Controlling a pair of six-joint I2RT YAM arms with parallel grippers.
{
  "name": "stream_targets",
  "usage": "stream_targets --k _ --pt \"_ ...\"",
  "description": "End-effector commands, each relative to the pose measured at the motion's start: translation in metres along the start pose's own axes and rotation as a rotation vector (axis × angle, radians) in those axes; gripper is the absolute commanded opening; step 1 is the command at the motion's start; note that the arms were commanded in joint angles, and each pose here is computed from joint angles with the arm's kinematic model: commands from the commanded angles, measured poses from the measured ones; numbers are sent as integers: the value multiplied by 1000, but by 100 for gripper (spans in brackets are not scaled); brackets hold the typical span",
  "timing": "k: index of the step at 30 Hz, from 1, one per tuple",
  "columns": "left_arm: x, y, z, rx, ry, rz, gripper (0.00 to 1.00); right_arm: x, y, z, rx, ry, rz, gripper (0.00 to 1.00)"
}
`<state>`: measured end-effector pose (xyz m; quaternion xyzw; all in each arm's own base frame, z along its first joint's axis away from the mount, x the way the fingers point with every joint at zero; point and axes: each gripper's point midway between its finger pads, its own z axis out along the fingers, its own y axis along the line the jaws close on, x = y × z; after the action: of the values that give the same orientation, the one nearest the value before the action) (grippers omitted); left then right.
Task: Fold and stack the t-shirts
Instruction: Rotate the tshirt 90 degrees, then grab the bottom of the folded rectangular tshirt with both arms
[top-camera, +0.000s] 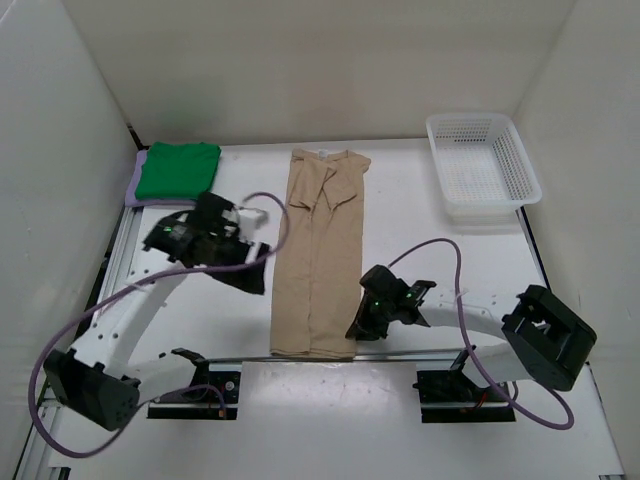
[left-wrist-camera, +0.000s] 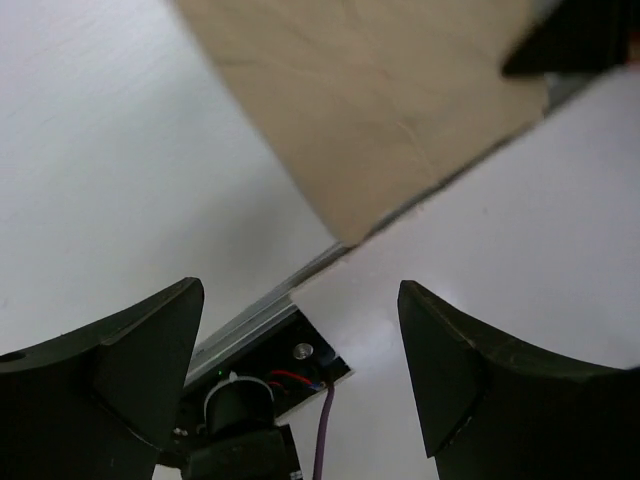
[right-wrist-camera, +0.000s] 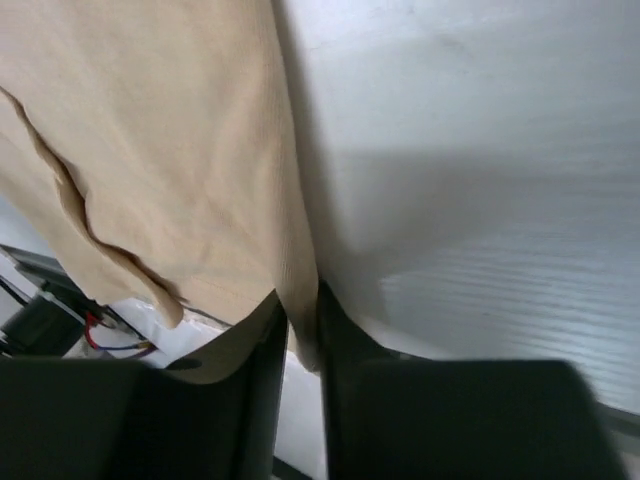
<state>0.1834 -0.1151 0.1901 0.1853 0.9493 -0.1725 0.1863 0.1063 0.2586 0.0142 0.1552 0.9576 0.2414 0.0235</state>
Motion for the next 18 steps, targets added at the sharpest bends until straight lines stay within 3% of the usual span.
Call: stream_targets --k 1,3,5,7,8,10,13,14,15,18 --pt "13 -48 27 69 67 261 89 0 -27 -3 59 32 -112 30" --pt "17 -54 40 109 67 272 89 -6 -18 -9 40 22 -181 43" --pt "0 -43 53 57 -73 295 89 -12 -4 -19 28 4 -228 53" --pt "-5 -47 54 79 -194 324 90 -17 5 -26 4 -23 -278 56" --pt "-24 -58 52 112 -310 352 90 -16 4 -28 5 -23 -278 58" --pt "-18 -82 55 227 -350 410 91 -14 -3 -27 13 -18 -276 59" --pt "35 -75 98 269 -178 408 91 -11 -4 -29 10 -26 -258 59" --pt "74 -59 123 269 -45 368 89 -7 -8 -28 13 -19 -267 59" --pt "90 -55 131 290 1 344 84 -8 -6 -28 5 -23 -269 59" --pt "100 -47 140 287 9 322 79 -8 1 -32 -16 -70 -286 59"
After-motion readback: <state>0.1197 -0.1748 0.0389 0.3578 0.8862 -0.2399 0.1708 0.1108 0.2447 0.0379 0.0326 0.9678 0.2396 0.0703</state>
